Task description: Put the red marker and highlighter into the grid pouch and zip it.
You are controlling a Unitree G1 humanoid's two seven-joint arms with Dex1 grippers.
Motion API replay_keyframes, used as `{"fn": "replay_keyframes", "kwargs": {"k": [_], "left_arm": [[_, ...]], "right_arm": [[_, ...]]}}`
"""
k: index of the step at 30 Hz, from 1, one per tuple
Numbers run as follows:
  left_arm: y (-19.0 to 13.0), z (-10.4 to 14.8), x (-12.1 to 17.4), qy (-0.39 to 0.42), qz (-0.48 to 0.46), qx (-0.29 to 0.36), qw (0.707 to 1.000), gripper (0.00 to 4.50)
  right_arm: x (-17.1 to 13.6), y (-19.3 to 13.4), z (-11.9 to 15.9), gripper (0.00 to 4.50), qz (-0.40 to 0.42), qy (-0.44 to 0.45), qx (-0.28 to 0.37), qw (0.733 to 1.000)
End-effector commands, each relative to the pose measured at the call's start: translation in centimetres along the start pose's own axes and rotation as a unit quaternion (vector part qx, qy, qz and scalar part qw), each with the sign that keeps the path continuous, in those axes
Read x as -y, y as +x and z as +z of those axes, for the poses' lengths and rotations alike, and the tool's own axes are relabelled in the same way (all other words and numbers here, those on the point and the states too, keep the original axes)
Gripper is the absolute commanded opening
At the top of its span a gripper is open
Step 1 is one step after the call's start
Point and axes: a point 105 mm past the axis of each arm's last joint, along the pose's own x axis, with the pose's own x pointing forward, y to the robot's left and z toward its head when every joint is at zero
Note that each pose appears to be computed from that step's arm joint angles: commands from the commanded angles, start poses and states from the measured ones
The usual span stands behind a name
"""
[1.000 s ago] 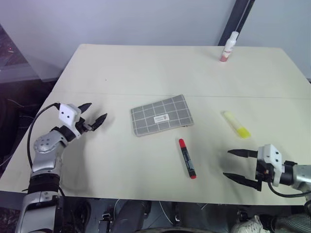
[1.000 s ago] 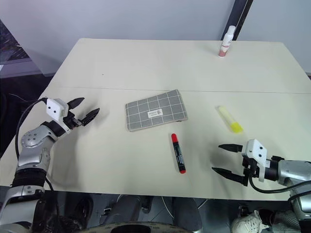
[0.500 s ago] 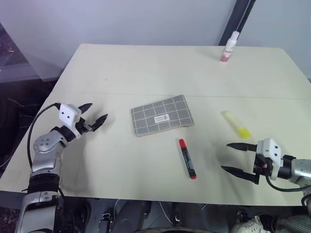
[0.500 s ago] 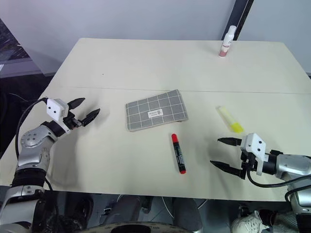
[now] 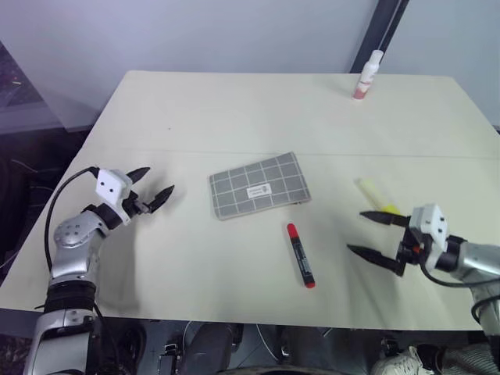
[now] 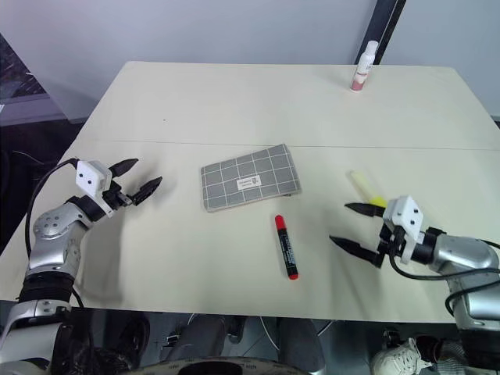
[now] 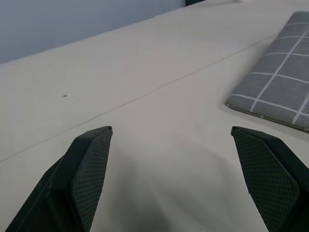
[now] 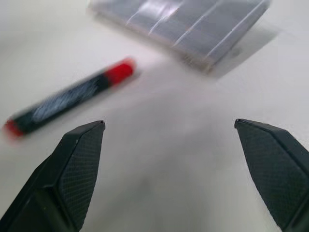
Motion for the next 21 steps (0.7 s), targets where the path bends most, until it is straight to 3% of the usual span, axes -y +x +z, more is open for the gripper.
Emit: {"fn": "replay_keyframes", "kwargs": {"k": [1, 3, 10, 13, 16, 21], "left_arm": [[0.8, 1.9, 0.8, 0.082, -0.040, 0.020, 0.996, 4.16], [1.4, 2.2, 2.0, 0.126, -0.070, 0.028, 0.989, 4.16], [2.0, 2.5, 5.1, 0.264, -0.166, 0.057, 0.948, 4.16], [2.1, 2.2, 5.8, 0.298, -0.189, 0.065, 0.933, 4.16], [2.9, 1.9, 7.1, 0.340, -0.217, 0.074, 0.912, 4.16], [4.6, 1.4, 9.2, 0.370, -0.244, 0.094, 0.891, 4.16]], "right_arm": [[-0.4, 5.5, 3.8, 4.23, 0.003, -0.017, 0.085, 0.996], [-0.3, 9.4, 5.3, 3.58, -0.006, -0.016, 0.119, 0.993], [1.6, 15.9, 4.7, 0.03, -0.082, -0.077, 0.080, 0.990], [2.2, 16.7, 3.9, 0.03, -0.097, -0.093, 0.062, 0.989], [3.3, 16.9, 1.5, 0.03, -0.109, -0.147, -0.012, 0.983], [2.9, 17.1, 0.7, 0.03, -0.087, -0.152, -0.026, 0.984]]}}
